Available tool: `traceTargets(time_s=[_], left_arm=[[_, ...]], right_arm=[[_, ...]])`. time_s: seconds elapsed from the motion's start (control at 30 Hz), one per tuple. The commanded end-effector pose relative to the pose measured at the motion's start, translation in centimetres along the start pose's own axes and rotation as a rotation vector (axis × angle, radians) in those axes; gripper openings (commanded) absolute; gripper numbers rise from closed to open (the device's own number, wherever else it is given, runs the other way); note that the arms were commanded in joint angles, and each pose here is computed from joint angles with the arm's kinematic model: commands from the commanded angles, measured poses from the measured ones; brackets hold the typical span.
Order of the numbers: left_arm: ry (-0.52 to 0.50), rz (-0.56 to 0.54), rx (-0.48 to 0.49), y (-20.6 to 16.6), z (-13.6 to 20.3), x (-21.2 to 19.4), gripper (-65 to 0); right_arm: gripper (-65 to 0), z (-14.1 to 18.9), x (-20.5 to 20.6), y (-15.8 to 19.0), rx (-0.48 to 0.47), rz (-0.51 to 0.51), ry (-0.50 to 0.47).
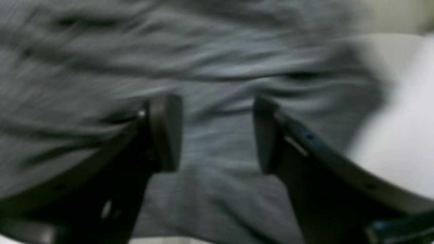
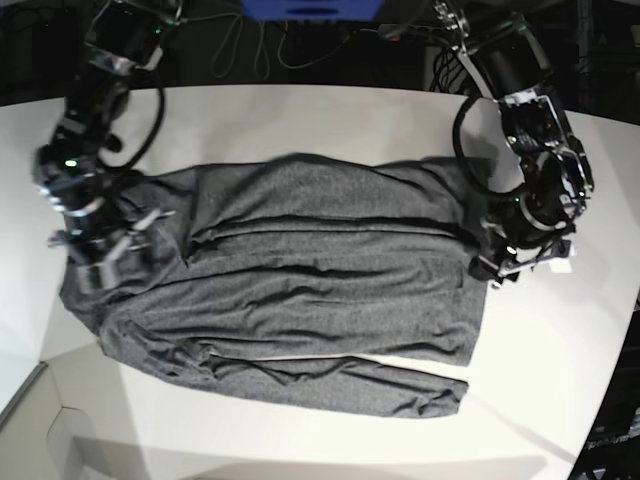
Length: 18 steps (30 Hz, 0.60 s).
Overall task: Layout the t-shirt on the table in an organized manner, then fold the t-shirt properly
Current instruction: 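Lift the shirt edge with both grippers and pull it outward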
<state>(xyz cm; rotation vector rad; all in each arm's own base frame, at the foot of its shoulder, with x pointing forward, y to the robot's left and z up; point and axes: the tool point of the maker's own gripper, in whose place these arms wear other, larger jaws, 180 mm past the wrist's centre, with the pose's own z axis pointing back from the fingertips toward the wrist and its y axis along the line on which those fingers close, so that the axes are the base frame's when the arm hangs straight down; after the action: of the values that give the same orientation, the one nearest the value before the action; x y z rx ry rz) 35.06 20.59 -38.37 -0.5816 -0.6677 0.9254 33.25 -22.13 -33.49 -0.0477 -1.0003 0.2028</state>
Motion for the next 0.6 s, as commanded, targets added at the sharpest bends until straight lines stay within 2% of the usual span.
traceTargets(time_s=[0.0, 0.1, 0.27, 0.43, 0.57], left_arm=[[-0.031, -0.029, -0.057, -2.2, 0.7, 1.3, -30.9], [-0.057, -0.059, -0.091, -3.6, 2.0, 1.6, -27.9], [-0.062, -0.082, -0.082, -2.5, 4.4, -0.8, -24.8], [-0.022, -0.041, -0.019, 0.7, 4.8, -3.6, -22.0], [-0.046, -0.032, 0.031, 3.0, 5.3, -4.0, -22.0]], right_arm=[[-27.8, 0.5, 1.3, -1.3, -0.034, 0.0, -0.044], [-26.1, 1.5, 1.1, -4.4, -0.109, -0.021, -0.044], [-26.1, 2.8, -0.6, -7.3, -0.188, -0.067, -0.021], [-26.1, 3.2, -2.0, -7.1, -0.185, -0.076, 0.008], [-26.1, 3.1, -2.5, -6.4, -0.169, -0.074, 0.019]])
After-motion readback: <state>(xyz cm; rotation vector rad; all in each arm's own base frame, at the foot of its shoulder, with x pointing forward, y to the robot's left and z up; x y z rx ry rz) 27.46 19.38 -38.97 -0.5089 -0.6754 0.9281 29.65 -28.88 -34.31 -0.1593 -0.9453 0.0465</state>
